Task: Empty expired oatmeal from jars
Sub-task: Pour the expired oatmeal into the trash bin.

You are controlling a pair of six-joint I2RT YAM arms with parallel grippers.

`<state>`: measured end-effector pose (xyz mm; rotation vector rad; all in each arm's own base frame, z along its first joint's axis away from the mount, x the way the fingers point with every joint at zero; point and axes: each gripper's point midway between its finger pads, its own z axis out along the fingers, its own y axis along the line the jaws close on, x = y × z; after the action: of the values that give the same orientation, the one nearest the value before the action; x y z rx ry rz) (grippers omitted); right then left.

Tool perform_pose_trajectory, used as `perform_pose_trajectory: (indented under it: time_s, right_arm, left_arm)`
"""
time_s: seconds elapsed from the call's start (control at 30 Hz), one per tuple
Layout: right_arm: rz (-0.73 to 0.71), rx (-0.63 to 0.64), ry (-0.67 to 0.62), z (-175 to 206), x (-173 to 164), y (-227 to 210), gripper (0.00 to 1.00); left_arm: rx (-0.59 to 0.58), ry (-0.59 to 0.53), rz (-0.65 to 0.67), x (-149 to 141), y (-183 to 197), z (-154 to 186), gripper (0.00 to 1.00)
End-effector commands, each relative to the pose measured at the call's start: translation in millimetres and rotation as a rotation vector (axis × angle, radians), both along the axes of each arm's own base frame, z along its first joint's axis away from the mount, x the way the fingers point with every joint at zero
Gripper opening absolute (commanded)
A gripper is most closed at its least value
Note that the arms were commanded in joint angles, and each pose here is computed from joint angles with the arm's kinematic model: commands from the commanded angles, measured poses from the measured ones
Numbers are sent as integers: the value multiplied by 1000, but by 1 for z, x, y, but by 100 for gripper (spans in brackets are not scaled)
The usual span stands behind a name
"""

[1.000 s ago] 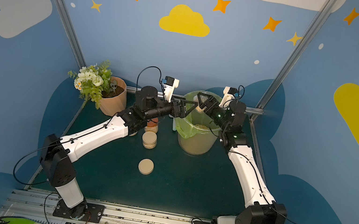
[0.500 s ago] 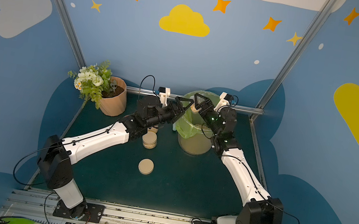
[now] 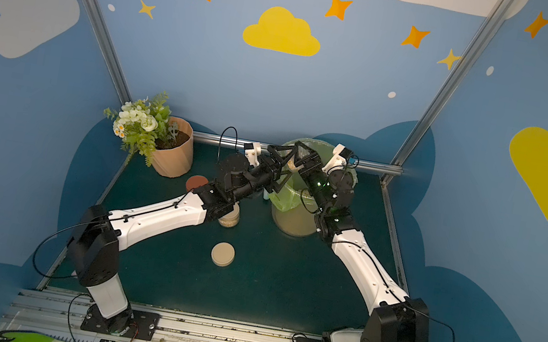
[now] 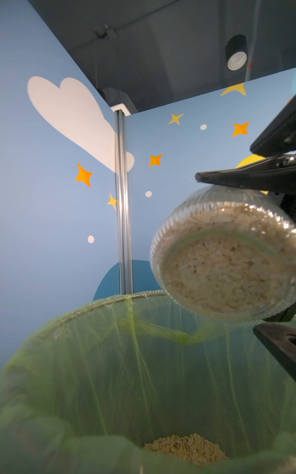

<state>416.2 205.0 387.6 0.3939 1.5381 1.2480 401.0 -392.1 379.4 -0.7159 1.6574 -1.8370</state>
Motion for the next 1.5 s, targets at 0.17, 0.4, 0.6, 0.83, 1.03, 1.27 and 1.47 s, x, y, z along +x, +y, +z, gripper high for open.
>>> perform_pose_trajectory:
  time_s: [0.17, 0.4, 0.6, 0.83, 1.03, 1.27, 1.47]
  right_arm:
    - [8, 103, -135, 48, -12, -4, 29]
    - [32, 126, -120, 39, -6, 3, 29]
    - [48, 157, -133, 39, -2, 6, 29]
    - [70, 171, -137, 39, 2, 12, 28]
    - [70, 170, -121, 31, 4, 14, 28]
    - [66, 177, -124, 28, 8, 15, 28]
    - [68, 168, -126, 28, 10, 17, 28]
  left_arm:
    - [-131, 20, 53, 16, 1, 15, 100]
    - [-160, 24, 87, 27, 1, 18, 100]
    - [-196, 32, 98, 37, -1, 19, 100]
    - [-210, 33, 112, 49, -7, 19, 98]
    - [-215, 32, 138, 55, -3, 22, 94]
    - [-238, 37, 185, 58, 3, 20, 88]
    - [-261, 23, 227, 60, 12, 22, 88]
